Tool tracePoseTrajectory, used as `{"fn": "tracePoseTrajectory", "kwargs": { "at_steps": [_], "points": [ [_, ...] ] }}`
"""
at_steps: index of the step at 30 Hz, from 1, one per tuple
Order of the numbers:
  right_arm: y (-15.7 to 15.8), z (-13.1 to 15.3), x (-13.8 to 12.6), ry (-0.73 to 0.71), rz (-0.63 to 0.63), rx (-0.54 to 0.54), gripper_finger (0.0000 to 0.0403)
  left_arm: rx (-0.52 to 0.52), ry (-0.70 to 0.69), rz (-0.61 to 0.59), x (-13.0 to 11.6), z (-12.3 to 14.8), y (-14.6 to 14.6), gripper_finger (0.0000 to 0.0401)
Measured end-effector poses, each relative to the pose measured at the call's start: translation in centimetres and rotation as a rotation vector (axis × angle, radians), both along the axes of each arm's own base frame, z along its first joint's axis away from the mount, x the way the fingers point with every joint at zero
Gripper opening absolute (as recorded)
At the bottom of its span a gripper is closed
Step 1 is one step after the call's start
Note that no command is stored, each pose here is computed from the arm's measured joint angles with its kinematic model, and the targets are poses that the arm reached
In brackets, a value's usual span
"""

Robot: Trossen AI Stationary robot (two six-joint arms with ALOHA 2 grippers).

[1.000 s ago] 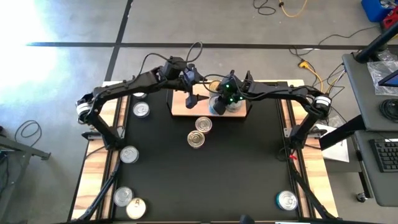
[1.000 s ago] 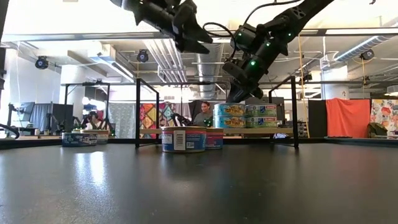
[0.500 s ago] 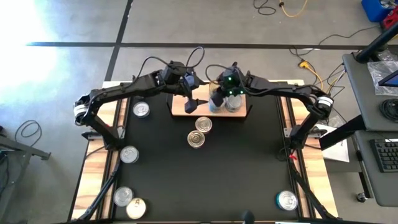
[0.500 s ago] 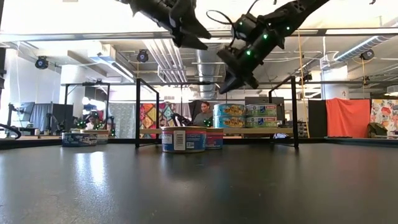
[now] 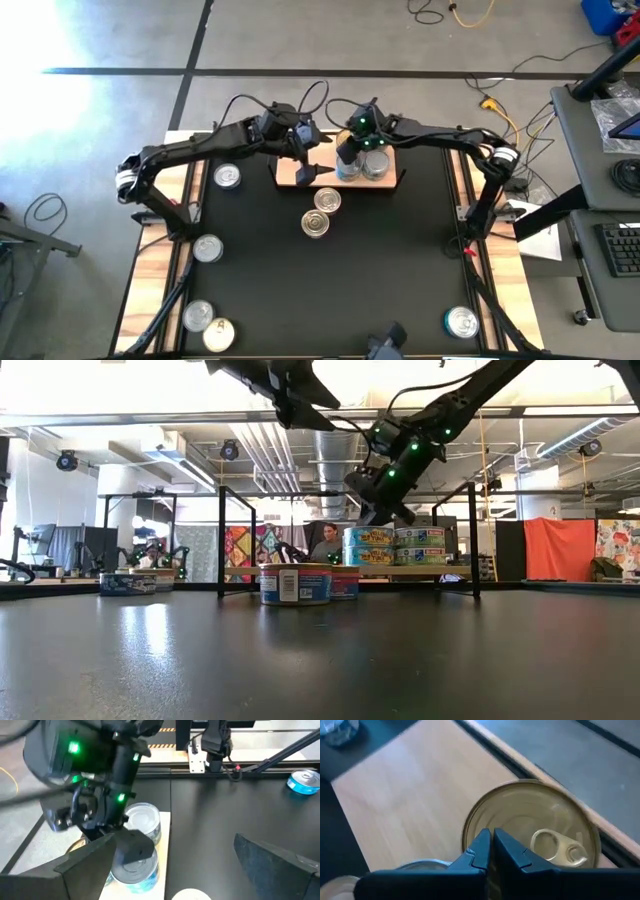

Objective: Stack canned seafood by type on shelf
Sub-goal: Adjust the tuna cans on the shelf

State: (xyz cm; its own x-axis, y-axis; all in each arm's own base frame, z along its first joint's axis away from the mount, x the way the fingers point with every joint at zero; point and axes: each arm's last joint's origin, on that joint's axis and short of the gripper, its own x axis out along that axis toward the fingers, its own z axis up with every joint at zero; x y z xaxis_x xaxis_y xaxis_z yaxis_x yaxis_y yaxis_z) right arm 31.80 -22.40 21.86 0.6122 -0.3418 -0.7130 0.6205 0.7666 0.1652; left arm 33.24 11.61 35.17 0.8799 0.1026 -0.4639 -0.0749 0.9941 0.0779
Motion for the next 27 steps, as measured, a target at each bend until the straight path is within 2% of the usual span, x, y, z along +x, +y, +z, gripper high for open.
{"fn": "tracePoseTrajectory", "kwargs": {
  "at_steps": [6, 13, 16, 20, 23, 27],
  "points": [
    [-0.1, 0.2, -0.3, 0.108, -0.008, -0.007, 0.0012, -0.004, 0.033, 0.006, -0.3, -0.1, -0.3, 0.0388],
    [-0.4, 1.1, -0.2, 0.114, -0.02, -0.007, 0.0012, 0.007, 0.046, 0.03, -0.4, -0.1, -0.3, 0.0388],
    [-0.6, 2.6, 0.0, 0.063, -0.053, -0.009, 0.0012, 0.009, 0.049, 0.029, -0.6, 0.0, -0.4, 0.0388],
    [-0.8, 5.9, -0.4, 0.021, -0.066, -0.046, 0.0012, 0.022, 0.026, 0.029, -1.1, 0.8, -0.6, 0.0388],
    [-1.1, 7.0, -1.3, 0.085, -0.082, -0.061, 0.0012, 0.042, 0.012, 0.055, -1.6, 1.4, -0.6, 0.0388],
    [-1.7, 6.9, -2.8, 0.19, -0.095, -0.018, 0.0012, 0.058, -0.007, 0.075, -2.2, 2.1, -0.8, 0.0388]
  ]
}}
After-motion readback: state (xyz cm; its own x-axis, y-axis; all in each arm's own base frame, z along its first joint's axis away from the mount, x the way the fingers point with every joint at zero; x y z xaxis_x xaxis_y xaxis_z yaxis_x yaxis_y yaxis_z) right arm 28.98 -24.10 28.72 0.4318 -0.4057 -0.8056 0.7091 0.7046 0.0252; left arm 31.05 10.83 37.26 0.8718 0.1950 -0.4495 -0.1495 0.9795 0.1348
